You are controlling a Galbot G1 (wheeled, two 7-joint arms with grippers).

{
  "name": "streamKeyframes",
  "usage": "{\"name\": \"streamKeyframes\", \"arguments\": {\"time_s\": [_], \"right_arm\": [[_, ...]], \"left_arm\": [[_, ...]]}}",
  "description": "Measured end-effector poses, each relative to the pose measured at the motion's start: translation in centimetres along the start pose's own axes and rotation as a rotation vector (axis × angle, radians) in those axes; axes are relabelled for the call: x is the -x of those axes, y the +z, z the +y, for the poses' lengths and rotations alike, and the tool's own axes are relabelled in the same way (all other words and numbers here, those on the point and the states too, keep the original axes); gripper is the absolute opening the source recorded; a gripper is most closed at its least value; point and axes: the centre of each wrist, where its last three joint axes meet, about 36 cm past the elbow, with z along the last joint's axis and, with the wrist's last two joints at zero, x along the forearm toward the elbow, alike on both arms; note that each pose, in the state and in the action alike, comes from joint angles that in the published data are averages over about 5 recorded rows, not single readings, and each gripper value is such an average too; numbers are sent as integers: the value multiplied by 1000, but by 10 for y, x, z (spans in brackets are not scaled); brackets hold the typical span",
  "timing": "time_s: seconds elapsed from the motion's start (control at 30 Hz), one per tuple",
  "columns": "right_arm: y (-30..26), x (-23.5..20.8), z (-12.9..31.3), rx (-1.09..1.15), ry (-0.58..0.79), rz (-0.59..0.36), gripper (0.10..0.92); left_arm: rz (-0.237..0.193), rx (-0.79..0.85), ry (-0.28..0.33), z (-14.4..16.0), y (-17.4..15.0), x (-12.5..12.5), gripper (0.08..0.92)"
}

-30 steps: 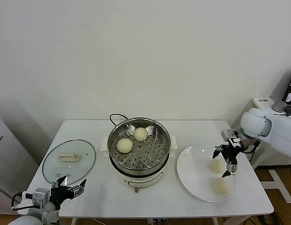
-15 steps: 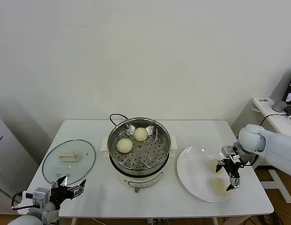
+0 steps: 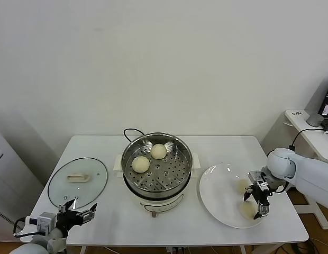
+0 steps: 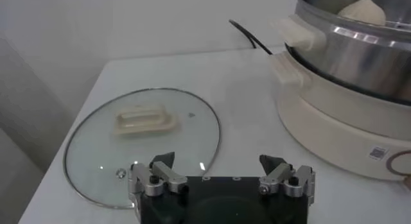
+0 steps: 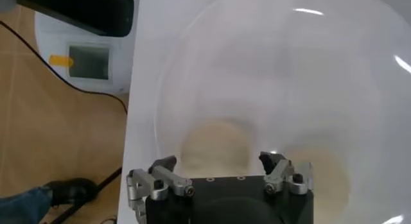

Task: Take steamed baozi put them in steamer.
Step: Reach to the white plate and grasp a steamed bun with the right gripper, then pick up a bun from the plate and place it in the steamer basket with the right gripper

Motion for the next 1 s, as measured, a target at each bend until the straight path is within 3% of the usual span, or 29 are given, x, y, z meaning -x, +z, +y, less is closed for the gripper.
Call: {"name": "streamKeyframes", "arguments": {"time_s": [0.2,0.57,1.0], "right_arm": [[2,4,4,3,7,1,552],[0,-12,6,-5,23,-7,493],[-51,-147,-46,-142,216,-94,496]], "left_arm": [[-2,1,-1,-1,0,-1,823],[0,5,-3,-1,-1,0,823],[-5,11,2,-3,-4,2,823]]}}
